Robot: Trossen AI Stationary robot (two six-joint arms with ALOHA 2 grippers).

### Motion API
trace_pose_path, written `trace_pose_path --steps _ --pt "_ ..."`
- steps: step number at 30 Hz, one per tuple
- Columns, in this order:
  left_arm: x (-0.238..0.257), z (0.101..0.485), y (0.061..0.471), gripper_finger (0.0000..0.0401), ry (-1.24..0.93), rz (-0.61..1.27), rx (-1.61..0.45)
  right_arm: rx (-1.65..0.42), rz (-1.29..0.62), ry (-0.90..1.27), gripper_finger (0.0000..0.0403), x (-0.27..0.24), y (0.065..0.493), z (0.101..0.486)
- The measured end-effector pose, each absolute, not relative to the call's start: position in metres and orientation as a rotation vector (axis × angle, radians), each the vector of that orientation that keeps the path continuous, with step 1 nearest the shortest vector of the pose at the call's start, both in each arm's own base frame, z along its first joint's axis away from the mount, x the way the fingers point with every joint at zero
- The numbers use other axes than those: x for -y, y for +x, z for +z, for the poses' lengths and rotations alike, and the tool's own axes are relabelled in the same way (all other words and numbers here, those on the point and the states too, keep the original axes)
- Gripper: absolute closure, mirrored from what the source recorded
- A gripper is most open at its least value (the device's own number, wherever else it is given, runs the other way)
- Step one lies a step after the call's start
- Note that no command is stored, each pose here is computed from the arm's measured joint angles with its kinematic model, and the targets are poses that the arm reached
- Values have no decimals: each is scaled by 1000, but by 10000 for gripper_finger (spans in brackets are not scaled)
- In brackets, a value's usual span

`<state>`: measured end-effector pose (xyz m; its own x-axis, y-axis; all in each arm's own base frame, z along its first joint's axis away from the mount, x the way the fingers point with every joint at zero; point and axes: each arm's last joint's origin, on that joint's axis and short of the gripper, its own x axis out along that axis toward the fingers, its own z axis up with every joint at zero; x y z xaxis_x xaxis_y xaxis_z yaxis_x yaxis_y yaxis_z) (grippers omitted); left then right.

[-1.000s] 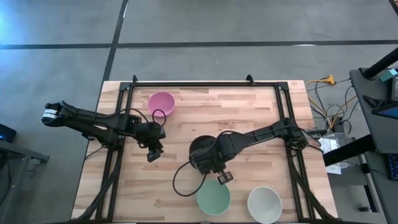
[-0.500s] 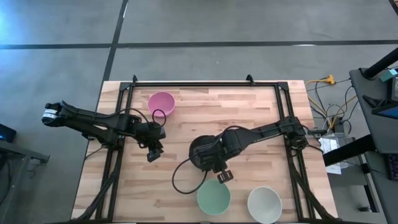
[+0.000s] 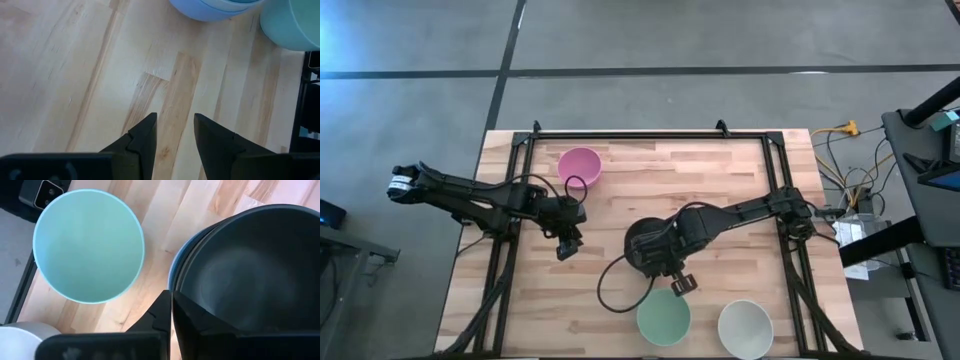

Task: Nest bowls inside each other
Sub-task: Stack the white bowl on top of the black bowl

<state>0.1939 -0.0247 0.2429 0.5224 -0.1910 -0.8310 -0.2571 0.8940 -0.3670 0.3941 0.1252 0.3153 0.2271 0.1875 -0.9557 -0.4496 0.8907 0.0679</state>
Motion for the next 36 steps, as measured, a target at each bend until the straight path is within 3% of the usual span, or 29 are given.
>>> trace_pose_path --steps 16,22,29,36 --pt "25 243 194 287 -487 43 -1032 -1298 438 -232 394 -125 395 306" --pt "25 243 194 287 -488 42 -1032 -1220 414 -233 394 -120 386 331" --pt "25 243 194 287 -497 25 -1040 -1245 262 -38 394 -104 345 361" --pt "25 243 194 287 -460 5 -1038 -1221 206 176 384 -118 281 332"
